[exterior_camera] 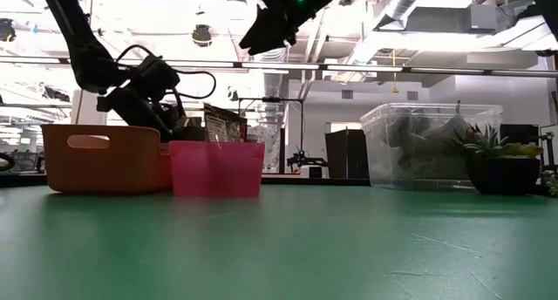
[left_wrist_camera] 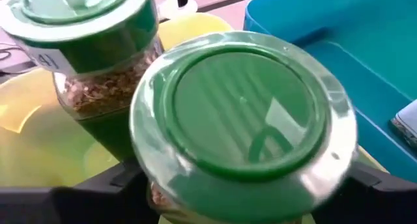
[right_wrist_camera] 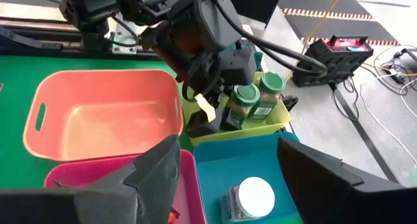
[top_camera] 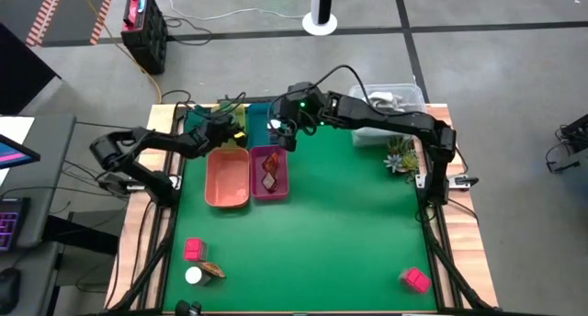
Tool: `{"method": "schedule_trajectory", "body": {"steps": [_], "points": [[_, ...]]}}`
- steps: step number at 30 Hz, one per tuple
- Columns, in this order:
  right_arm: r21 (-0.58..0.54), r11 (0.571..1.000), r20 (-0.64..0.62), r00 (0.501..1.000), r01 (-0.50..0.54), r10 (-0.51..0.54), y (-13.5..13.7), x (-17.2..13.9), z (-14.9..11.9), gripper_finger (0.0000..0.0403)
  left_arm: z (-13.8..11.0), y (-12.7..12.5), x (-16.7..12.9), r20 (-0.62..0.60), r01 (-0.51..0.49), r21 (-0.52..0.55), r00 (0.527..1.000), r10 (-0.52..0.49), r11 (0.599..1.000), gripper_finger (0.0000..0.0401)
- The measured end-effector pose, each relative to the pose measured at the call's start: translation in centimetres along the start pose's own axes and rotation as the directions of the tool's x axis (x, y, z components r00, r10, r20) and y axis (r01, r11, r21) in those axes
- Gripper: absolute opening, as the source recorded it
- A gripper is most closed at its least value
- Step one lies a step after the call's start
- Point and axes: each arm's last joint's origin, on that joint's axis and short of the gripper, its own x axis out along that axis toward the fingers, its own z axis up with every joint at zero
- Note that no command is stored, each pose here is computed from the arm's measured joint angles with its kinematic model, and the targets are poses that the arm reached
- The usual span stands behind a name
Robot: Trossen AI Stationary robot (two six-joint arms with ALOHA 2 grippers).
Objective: Sort spices by type
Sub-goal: Put the green seasoning bottle into the yellow bin, then put the right red seasoning can into the orange bin
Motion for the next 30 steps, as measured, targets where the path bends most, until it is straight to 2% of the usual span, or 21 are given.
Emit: {"method": "schedule_trajectory", "body": {"steps": [8, 12, 17, 22, 26, 30], "points": [[0.000, 1.000, 0.006, 1.000, 0.016, -0.016, -0.8, -2.7, 0.7, 0.0285, 1.1, -0.5, -1.7, 0.052, 0.018, 0.027, 0.998, -0.020, 0.999, 0.0292], [0.000, 1.000, -0.051, 0.998, 0.022, -0.022, -0.9, -3.4, 0.4, 0.0285, 1.7, -0.9, -3.0, 0.084, 0.037, 0.061, 0.996, -0.042, 0.997, 0.0292], [-0.012, 0.995, -0.145, 0.984, 0.103, -0.104, -1.0, -5.7, 0.1, 0.0285, 2.4, -1.6, -4.9, 0.134, 0.013, 0.118, 0.991, -0.029, 0.993, 0.0292], [0.034, 0.995, -0.243, 0.967, 0.092, -0.080, -0.6, -8.8, -0.3, 0.0285, 3.3, -2.5, -7.4, 0.203, 0.037, 0.222, 0.976, -0.083, 0.974, 0.0292], [0.073, 0.994, -0.342, 0.938, 0.079, -0.050, 0.4, -10.4, -1.7, 0.0285, 3.8, -3.1, -9.7, 0.251, 0.082, 0.294, 0.955, -0.160, 0.952, 0.0292], [0.109, 0.987, -0.439, 0.896, 0.120, -0.061, 1.9, -10.8, -5.5, 0.0285, 4.0, -3.5, -12.4, 0.293, 0.149, 0.335, 0.922, -0.254, 0.930, 0.0293]]}}
